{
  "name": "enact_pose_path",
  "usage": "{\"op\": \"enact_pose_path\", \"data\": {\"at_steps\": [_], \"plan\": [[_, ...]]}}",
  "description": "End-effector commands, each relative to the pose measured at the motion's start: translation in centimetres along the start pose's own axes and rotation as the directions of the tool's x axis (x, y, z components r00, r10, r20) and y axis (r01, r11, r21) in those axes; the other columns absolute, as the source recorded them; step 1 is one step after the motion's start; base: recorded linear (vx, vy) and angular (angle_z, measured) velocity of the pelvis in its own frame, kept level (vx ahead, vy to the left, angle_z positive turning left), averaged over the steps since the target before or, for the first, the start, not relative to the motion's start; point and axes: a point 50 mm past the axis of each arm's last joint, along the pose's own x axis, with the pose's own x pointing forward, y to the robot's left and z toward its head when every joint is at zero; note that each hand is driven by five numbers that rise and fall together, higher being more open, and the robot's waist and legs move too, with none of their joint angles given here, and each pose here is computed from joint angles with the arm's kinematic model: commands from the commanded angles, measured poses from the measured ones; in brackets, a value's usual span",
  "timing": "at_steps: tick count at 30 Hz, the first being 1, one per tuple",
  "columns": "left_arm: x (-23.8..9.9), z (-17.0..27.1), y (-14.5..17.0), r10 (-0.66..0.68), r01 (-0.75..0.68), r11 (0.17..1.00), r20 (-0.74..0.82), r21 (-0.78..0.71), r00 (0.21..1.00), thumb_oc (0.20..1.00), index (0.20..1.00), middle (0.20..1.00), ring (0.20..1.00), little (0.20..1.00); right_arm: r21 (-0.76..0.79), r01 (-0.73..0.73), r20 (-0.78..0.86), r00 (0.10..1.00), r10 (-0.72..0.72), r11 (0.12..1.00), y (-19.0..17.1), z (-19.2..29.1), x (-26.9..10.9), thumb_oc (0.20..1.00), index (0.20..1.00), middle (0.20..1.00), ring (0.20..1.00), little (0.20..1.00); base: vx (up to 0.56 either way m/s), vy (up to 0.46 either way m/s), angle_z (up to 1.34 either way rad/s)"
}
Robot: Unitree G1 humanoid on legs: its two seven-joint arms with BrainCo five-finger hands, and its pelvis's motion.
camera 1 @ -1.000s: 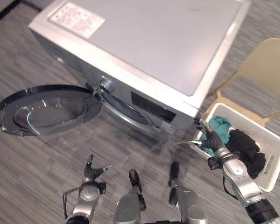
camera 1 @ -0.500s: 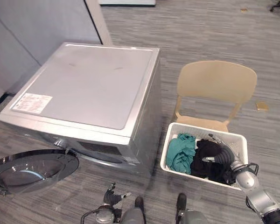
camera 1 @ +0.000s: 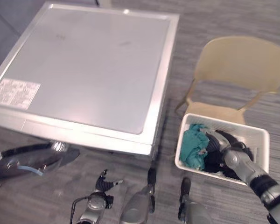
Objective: Grab the laundry basket,head to the washer,open it,put in the laundry and shut it.
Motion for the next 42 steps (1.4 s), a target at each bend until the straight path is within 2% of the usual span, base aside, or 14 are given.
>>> {"op": "enact_pose_path", "data": {"at_steps": [1,7,8,9,10,11,15,20,25,30,31,36,39,42], "plan": [[0.0,0.1,0.4,0.045,-0.044,0.998,0.019,-0.038,0.999,1.0,1.0,1.0,1.0,1.0,-0.18,-0.01,-0.002,1.0,0.01,0.984,-0.1,0.1,0.6,1.0,1.0,1.0,1.0,1.0,-0.11,-0.022,0.21],[0.8,2.3,-0.5,0.041,-0.036,0.998,0.082,-0.059,0.996,1.0,1.0,1.0,1.0,1.0,-0.313,-0.087,-0.212,0.977,0.02,0.946,0.0,-2.1,1.8,1.0,1.0,1.0,1.0,1.0,-0.13,-0.044,0.2],[0.8,2.6,-0.7,0.038,-0.032,0.997,0.09,-0.065,0.995,1.0,1.0,1.0,1.0,1.0,-0.289,-0.077,-0.24,0.971,0.006,0.954,-0.3,-2.5,1.8,0.831,0.831,0.831,0.831,0.831,-0.16,-0.06,0.07],[0.9,2.8,-0.8,0.038,-0.032,0.997,0.096,-0.064,0.995,1.0,1.0,1.0,1.0,1.0,-0.262,-0.054,-0.26,0.965,-0.017,0.964,-0.9,-2.8,1.8,0.598,0.598,0.598,0.598,0.598,-0.09,-0.043,0.03],[0.9,2.8,-0.8,0.038,-0.032,0.997,0.096,-0.064,0.995,1.0,1.0,1.0,1.0,1.0,-0.262,-0.054,-0.26,0.965,-0.017,0.964,-0.9,-2.8,1.8,0.442,0.442,0.442,0.442,0.442,-0.11,-0.055,0.05],[1.0,3.0,-1.0,0.033,-0.027,0.997,0.098,-0.069,0.995,1.0,1.0,1.0,1.0,1.0,-0.187,-0.001,-0.279,0.959,-0.052,0.982,-1.5,-3.1,1.8,0.2,0.2,0.2,0.2,0.2,-0.05,-0.029,0.07],[0.8,2.9,-1.4,0.027,-0.018,0.996,0.097,-0.09,0.995,1.0,1.0,1.0,1.0,1.0,-0.051,0.112,-0.245,0.962,-0.122,0.992,-2.6,-2.6,1.8,0.2,0.2,0.2,0.2,0.2,-0.06,-0.063,0.17],[0.2,2.2,-1.5,0.036,-0.022,0.987,0.086,-0.16,0.996,1.0,1.0,1.0,1.0,1.0,0.239,0.37,-0.142,0.928,-0.345,0.898,-5.9,-0.7,0.7,0.2,0.2,0.2,0.2,0.2,0.0,-0.043,0.02],[-0.3,1.5,-0.9,0.034,-0.02,0.984,0.076,-0.177,0.997,1.0,1.0,1.0,1.0,1.0,0.368,0.431,-0.045,0.893,-0.447,0.824,-7.1,0.7,-1.2,0.2,0.2,0.2,0.2,0.2,0.07,-0.003,0.02],[-1.5,-1.1,0.1,0.029,-0.028,0.985,0.005,-0.173,1.0,1.0,1.0,1.0,1.0,1.0,0.662,0.302,0.087,0.878,-0.471,0.686,-5.7,3.0,-4.8,0.2,0.2,0.2,0.2,0.2,0.14,0.057,-0.21],[-1.6,-1.1,0.1,0.029,-0.028,0.985,0.004,-0.172,1.0,1.0,1.0,1.0,1.0,1.0,0.663,0.302,0.086,0.879,-0.47,0.685,-5.7,3.0,-4.9,0.2,0.2,0.2,0.2,0.2,0.05,0.06,-0.29],[-2.3,-2.2,0.4,0.031,-0.034,0.981,-0.021,-0.191,0.999,1.0,1.0,1.0,1.0,1.0,0.852,0.123,0.157,0.867,-0.473,0.509,-4.3,4.9,-6.7,0.2,0.2,0.2,0.2,0.2,0.02,0.144,-0.21],[-1.8,-0.6,1.1,0.062,-0.054,0.979,0.038,-0.194,0.997,1.0,1.0,1.0,1.0,1.0,0.917,-0.005,0.229,0.825,-0.517,0.398,-4.6,7.1,-7.0,0.2,0.2,0.2,0.2,0.2,-0.15,0.117,-0.44],[-1.2,1.9,1.9,0.086,-0.06,0.981,0.132,-0.187,0.988,1.0,1.0,1.0,1.0,1.0,0.928,-0.039,0.248,0.806,-0.537,0.37,-4.8,7.9,-7.2,0.2,0.2,0.2,0.2,0.2,-0.36,0.003,-0.16]]}}
